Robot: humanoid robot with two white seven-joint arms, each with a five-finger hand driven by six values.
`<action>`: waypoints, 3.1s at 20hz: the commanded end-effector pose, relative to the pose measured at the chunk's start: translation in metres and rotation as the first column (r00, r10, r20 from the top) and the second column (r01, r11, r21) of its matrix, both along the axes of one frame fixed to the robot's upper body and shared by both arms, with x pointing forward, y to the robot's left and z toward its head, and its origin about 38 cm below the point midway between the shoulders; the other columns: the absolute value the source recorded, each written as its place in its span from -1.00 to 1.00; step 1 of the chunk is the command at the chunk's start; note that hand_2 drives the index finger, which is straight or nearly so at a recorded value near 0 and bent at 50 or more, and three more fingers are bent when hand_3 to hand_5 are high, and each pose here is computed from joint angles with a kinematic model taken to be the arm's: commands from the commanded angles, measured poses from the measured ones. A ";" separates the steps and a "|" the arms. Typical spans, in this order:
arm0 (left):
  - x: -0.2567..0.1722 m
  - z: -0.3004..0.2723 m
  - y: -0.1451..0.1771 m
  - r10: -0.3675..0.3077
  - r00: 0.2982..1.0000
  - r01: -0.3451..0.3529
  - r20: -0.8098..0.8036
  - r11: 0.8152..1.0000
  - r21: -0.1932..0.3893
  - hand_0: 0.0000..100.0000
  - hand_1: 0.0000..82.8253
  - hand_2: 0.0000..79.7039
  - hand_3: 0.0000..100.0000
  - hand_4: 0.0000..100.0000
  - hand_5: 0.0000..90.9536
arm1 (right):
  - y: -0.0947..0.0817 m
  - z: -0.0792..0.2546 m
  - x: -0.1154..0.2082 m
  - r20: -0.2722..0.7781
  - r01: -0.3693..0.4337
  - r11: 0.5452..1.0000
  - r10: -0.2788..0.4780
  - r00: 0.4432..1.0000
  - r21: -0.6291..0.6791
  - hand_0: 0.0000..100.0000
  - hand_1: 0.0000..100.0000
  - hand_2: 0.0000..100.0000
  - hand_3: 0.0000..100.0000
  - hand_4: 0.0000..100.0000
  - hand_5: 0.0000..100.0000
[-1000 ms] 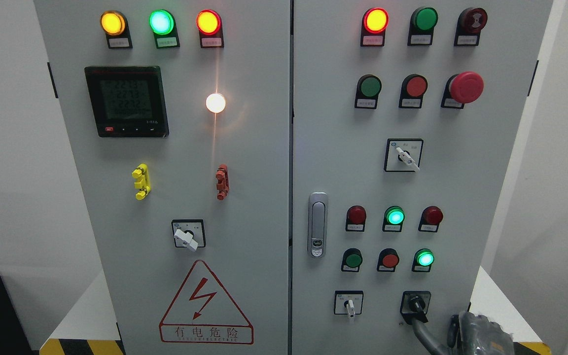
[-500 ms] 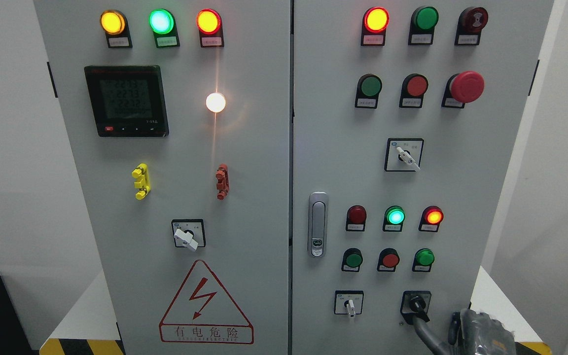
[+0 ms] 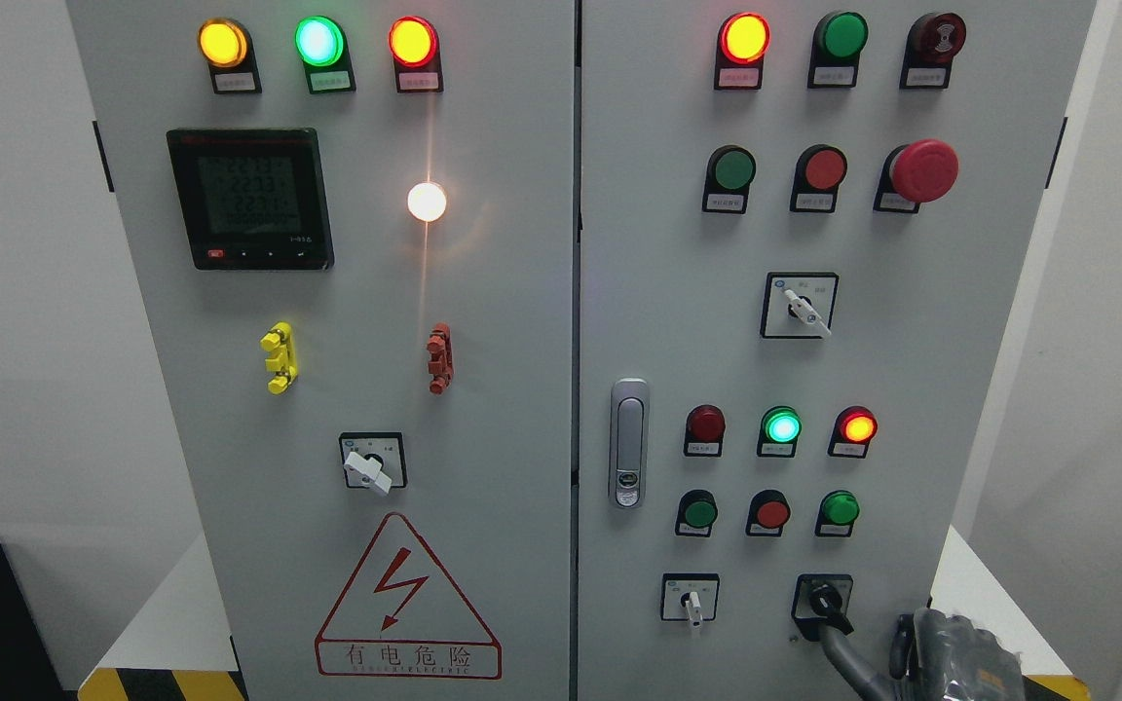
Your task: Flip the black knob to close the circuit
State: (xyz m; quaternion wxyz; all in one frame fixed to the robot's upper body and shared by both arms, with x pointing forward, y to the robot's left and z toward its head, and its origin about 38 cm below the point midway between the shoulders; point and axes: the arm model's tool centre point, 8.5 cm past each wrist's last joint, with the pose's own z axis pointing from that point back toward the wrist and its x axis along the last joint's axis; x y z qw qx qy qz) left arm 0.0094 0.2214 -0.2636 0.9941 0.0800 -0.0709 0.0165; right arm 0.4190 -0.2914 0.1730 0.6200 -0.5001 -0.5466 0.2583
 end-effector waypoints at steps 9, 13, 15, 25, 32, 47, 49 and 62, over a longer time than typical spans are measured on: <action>0.000 0.000 0.000 0.000 1.000 0.000 0.000 1.000 -0.001 -0.76 0.34 -1.00 -1.00 -1.00 -1.00 | 0.005 0.000 -0.001 0.021 -0.001 0.999 0.001 1.000 0.033 -1.00 -0.92 0.71 1.00 0.84 0.90; 0.000 0.000 0.000 0.000 1.000 0.000 0.001 1.000 -0.001 -0.76 0.34 -1.00 -1.00 -1.00 -1.00 | 0.006 0.003 -0.002 0.029 -0.005 0.999 0.004 1.000 0.033 -1.00 -0.92 0.71 1.00 0.84 0.90; 0.000 0.000 0.000 0.001 1.000 -0.001 0.001 1.000 0.001 -0.76 0.34 -1.00 -1.00 -1.00 -1.00 | 0.007 0.004 -0.002 0.033 -0.010 0.999 0.009 0.999 0.033 -1.00 -0.92 0.70 1.00 0.84 0.90; 0.000 0.000 0.000 -0.001 1.000 0.001 0.001 1.000 -0.001 -0.76 0.34 -1.00 -1.00 -1.00 -1.00 | 0.012 0.000 -0.002 0.028 -0.030 0.998 0.028 0.999 0.053 -1.00 -0.92 0.70 1.00 0.84 0.90; 0.000 0.000 0.000 0.000 1.000 0.000 0.001 1.000 -0.001 -0.76 0.34 -1.00 -1.00 -1.00 -1.00 | 0.030 -0.007 -0.002 0.008 -0.075 0.996 0.075 0.997 0.049 -1.00 -0.91 0.70 1.00 0.84 0.90; 0.000 0.000 0.000 0.000 1.000 0.000 0.001 1.000 -0.001 -0.76 0.34 -1.00 -1.00 -1.00 -1.00 | 0.054 0.001 -0.013 0.048 -0.134 0.990 0.132 0.990 0.034 -1.00 -0.91 0.70 1.00 0.84 0.90; 0.000 0.000 0.000 -0.001 1.000 0.001 0.001 1.000 -0.001 -0.76 0.34 -1.00 -1.00 -1.00 -1.00 | 0.053 0.001 -0.020 0.054 -0.132 0.991 0.130 0.990 0.036 -1.00 -0.90 0.68 1.00 0.84 0.90; 0.000 0.000 0.000 -0.001 1.000 0.001 0.001 1.000 -0.001 -0.76 0.34 -1.00 -1.00 -1.00 -1.00 | 0.066 -0.006 -0.083 0.144 -0.216 0.921 0.178 0.973 0.325 -1.00 -0.86 0.51 0.95 0.72 0.75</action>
